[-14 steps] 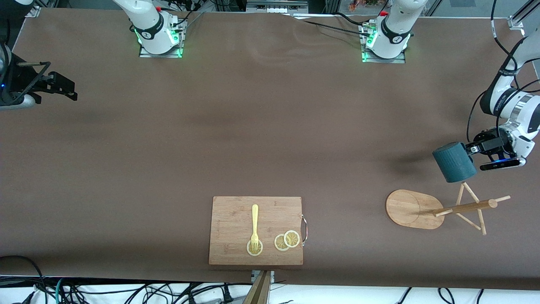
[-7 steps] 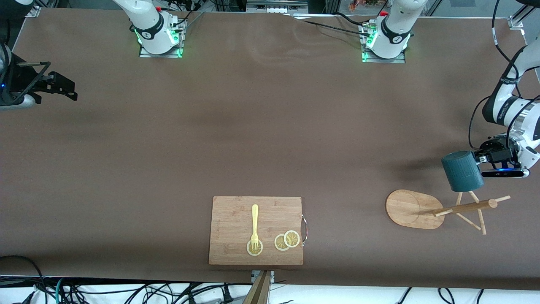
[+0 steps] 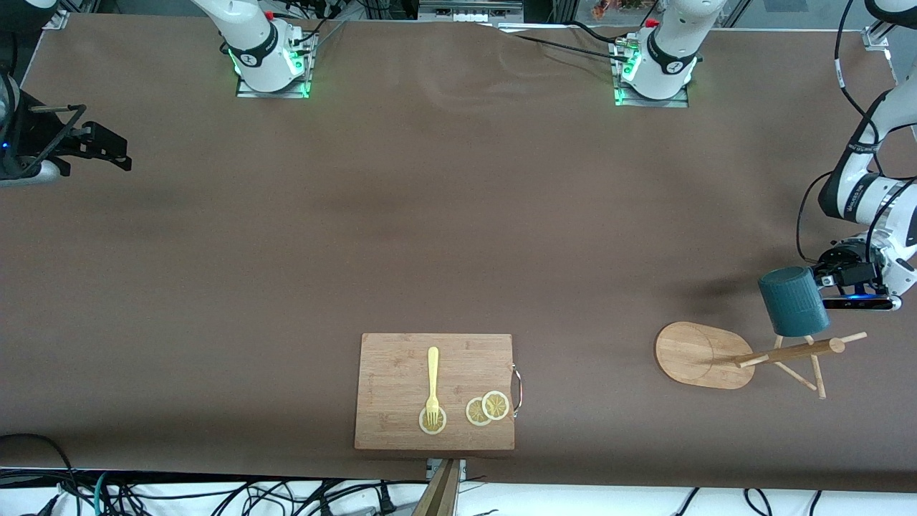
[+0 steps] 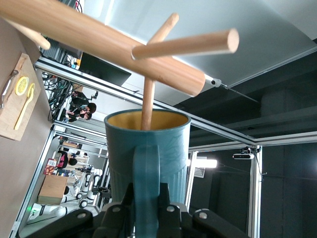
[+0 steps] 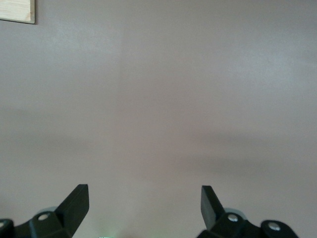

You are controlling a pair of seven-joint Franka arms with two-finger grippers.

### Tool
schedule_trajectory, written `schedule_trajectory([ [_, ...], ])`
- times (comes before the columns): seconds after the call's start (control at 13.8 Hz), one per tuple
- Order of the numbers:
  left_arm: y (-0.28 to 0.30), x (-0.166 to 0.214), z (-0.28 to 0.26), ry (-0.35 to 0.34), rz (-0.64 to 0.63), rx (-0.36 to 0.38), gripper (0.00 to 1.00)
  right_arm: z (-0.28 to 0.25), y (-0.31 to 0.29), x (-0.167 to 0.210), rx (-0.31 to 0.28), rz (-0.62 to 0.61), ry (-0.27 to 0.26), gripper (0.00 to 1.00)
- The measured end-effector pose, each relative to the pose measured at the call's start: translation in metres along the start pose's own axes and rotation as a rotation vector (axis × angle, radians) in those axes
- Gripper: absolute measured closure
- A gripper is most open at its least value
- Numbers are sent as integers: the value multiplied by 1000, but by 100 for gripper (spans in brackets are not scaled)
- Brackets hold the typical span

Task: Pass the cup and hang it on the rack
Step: 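Lower the mug handle onto a rack peg with the left gripper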

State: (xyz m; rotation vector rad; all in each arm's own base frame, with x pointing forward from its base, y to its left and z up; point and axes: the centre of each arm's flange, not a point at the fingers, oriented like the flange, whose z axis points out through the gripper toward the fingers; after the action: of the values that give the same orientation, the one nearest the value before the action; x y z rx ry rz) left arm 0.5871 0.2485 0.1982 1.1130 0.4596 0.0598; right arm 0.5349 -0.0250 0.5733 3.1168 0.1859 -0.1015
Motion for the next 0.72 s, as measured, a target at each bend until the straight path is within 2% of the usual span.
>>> schedule_trajectory([
  [0.51, -6, 5, -4, 3, -6, -10, 79, 0, 0, 0, 0, 0, 0, 0],
  [0.72, -13, 6, -7, 3, -12, 33, 79, 0, 0, 0, 0, 0, 0, 0],
])
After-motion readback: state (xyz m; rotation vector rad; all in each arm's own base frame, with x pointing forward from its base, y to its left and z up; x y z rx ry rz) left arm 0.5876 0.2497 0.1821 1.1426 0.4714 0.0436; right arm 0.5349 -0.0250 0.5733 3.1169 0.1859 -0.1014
